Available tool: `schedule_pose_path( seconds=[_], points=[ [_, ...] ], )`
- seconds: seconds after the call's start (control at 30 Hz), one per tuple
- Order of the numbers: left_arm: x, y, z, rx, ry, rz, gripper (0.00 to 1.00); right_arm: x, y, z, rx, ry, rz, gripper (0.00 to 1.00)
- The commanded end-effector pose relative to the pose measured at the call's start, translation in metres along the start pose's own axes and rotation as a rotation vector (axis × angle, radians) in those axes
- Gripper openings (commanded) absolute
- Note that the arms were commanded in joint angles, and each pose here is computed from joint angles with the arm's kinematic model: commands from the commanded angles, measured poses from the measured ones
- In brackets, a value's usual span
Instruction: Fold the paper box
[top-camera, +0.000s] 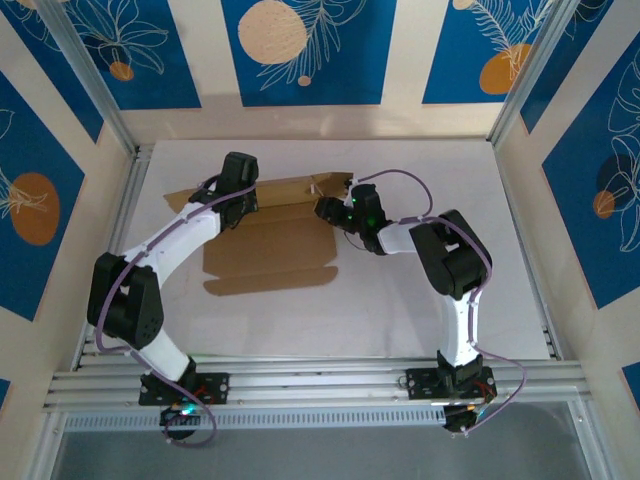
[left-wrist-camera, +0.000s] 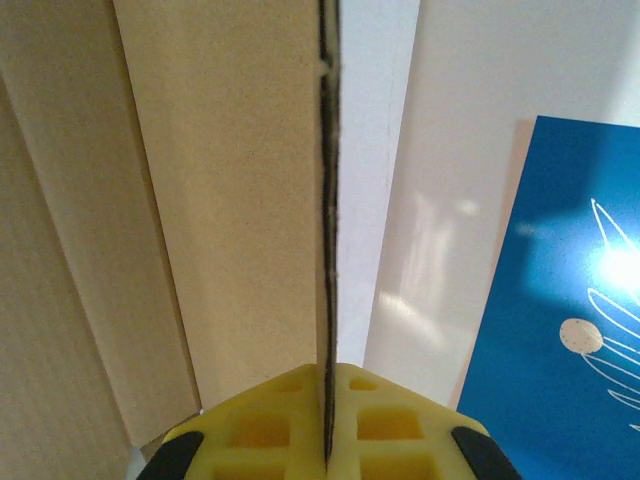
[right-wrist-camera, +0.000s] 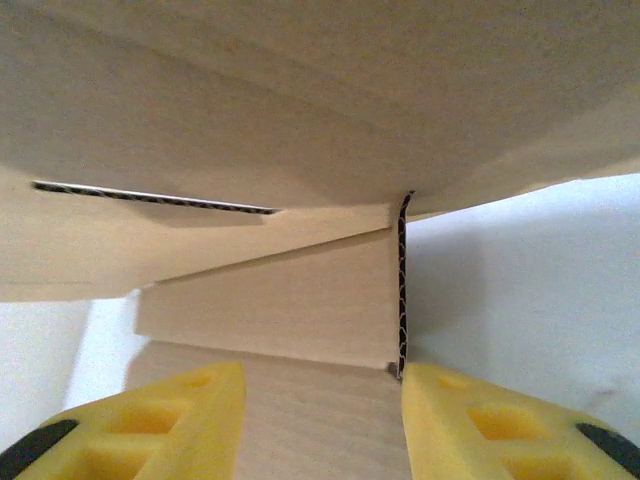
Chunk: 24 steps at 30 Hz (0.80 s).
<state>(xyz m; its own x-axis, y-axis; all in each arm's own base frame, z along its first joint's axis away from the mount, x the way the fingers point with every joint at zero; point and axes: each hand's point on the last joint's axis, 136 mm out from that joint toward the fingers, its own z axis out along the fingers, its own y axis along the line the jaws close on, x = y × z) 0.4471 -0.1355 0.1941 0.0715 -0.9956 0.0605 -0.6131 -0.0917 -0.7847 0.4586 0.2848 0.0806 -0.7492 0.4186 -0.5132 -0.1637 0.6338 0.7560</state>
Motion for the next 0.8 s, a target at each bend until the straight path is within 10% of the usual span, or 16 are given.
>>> schedule_pose_path(
  seconds=[0.0, 0.77],
  points=[
    [-0.002, 0.006, 0.001, -0.021, -0.009, -0.003, 0.0, -0.008, 0.011, 0.004, -0.12, -0.021, 0.093, 0.45],
    [0.009, 0.023, 0.015, -0.044, 0.029, 0.004, 0.0, 0.027, 0.035, 0.05, -0.187, 0.172, 0.137, 0.47]
  ],
)
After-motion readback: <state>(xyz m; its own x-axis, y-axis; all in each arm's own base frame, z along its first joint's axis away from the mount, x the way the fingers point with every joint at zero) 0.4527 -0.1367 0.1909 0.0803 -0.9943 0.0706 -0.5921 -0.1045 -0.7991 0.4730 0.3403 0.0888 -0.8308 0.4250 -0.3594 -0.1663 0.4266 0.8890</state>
